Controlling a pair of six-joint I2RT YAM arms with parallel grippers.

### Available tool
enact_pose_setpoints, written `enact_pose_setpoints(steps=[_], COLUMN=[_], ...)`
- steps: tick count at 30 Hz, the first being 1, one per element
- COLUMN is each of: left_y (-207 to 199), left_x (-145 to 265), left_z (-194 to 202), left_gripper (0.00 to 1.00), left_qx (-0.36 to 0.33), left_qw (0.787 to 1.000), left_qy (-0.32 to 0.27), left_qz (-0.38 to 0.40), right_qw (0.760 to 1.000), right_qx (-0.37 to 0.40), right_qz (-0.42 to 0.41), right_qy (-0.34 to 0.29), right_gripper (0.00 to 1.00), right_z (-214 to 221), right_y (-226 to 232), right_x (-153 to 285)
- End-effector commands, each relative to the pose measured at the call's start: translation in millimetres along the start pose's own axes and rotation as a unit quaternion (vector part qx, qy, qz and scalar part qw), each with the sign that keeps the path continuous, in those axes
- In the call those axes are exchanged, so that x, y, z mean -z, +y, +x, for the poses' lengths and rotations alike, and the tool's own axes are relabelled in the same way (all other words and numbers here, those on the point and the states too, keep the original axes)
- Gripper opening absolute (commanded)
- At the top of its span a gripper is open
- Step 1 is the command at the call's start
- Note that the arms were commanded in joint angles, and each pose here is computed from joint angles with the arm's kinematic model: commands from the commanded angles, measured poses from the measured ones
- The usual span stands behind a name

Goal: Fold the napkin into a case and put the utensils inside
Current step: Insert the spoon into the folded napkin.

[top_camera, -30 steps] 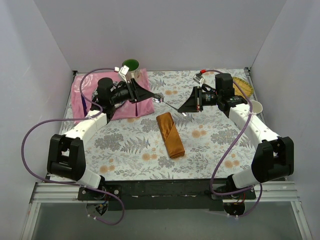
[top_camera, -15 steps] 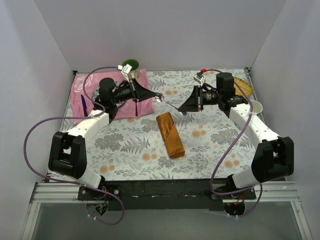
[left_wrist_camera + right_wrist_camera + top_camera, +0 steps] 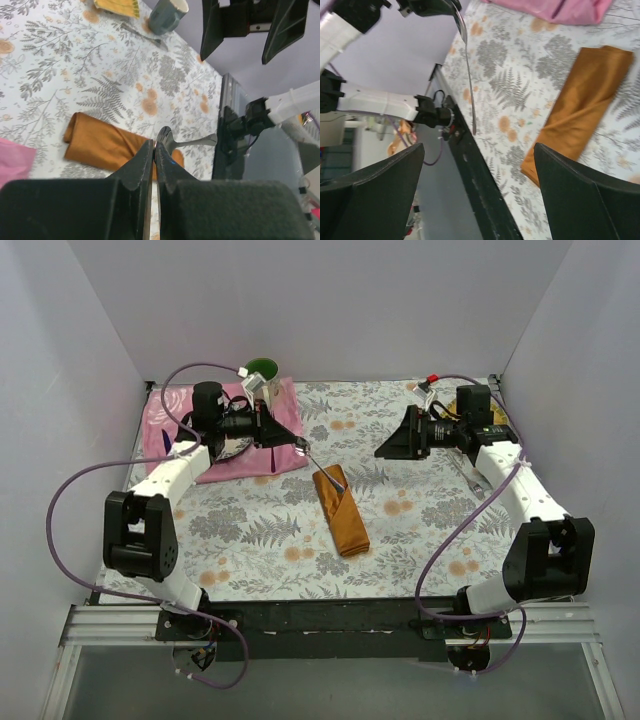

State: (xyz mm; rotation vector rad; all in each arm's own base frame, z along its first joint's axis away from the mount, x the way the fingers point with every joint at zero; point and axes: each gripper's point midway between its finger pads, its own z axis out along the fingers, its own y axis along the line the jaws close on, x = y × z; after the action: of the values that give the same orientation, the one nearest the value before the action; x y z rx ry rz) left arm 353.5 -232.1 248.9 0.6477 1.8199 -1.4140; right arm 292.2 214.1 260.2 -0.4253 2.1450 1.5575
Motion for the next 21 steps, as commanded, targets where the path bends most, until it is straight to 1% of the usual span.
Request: enact_pose_setpoints(steps=[1,2,3,5,6,7,8,10,13,15,21], left_y=[23.9,28.3,34.5,53.4,57.9,67.0,78.1,86.1,99.3,107.5,109.0], left_x=[5.6,3.8,3.3,-3.1,-3.4,-5.3,-7.9,-8.6,-13.9,-18.7,-34.2], left_z=[23.0,17.3,21.1,16.3,23.6,23.9,30.8,30.5,40.3,47.0,62.2], left_gripper=[0.00,0.00,0.00,0.00,0.00,0.00,0.00,0.00,0.00,0.00,0.00], left_qx=[-0.073,-0.090,-0.112,-0.129,-0.113,-0.139,-0.130,-0.139,-0.138,-0.126,-0.109], left_qw=[0.995,0.994,0.991,0.989,0.989,0.985,0.985,0.983,0.982,0.982,0.981], left_qy=[0.059,0.058,0.067,0.074,0.091,0.098,0.109,0.118,0.131,0.138,0.159], left_qz=[0.017,0.019,0.020,0.016,0.014,0.016,0.015,0.009,0.005,0.005,0.014], right_qw=[0.997,0.997,0.997,0.996,0.996,0.996,0.996,0.996,0.996,0.995,0.994], right_qx=[0.057,0.059,0.067,0.068,0.076,0.073,0.075,0.074,0.075,0.082,0.089], right_qz=[0.042,0.045,0.048,0.050,0.050,0.049,0.049,0.048,0.049,0.051,0.058], right_qy=[0.005,0.005,0.006,0.011,0.013,0.016,0.015,0.015,0.014,0.012,0.013], right_gripper=[0.99,0.99,0.99,0.99,0.99,0.99,0.99,0.99,0.99,0.99,0.99], right_z=[4.0,4.7,3.9,3.4,2.9,2.2,0.6,-2.2,-6.1,-9.3,-13.1], right_y=[-9.6,-10.6,-11.7,-12.2,-12.6,-13.7,-14.5,-17.2,-19.8,-18.8,-19.6], right_x=[15.2,16.0,16.8,17.9,18.4,17.9,17.8,17.1,16.2,17.3,18.7])
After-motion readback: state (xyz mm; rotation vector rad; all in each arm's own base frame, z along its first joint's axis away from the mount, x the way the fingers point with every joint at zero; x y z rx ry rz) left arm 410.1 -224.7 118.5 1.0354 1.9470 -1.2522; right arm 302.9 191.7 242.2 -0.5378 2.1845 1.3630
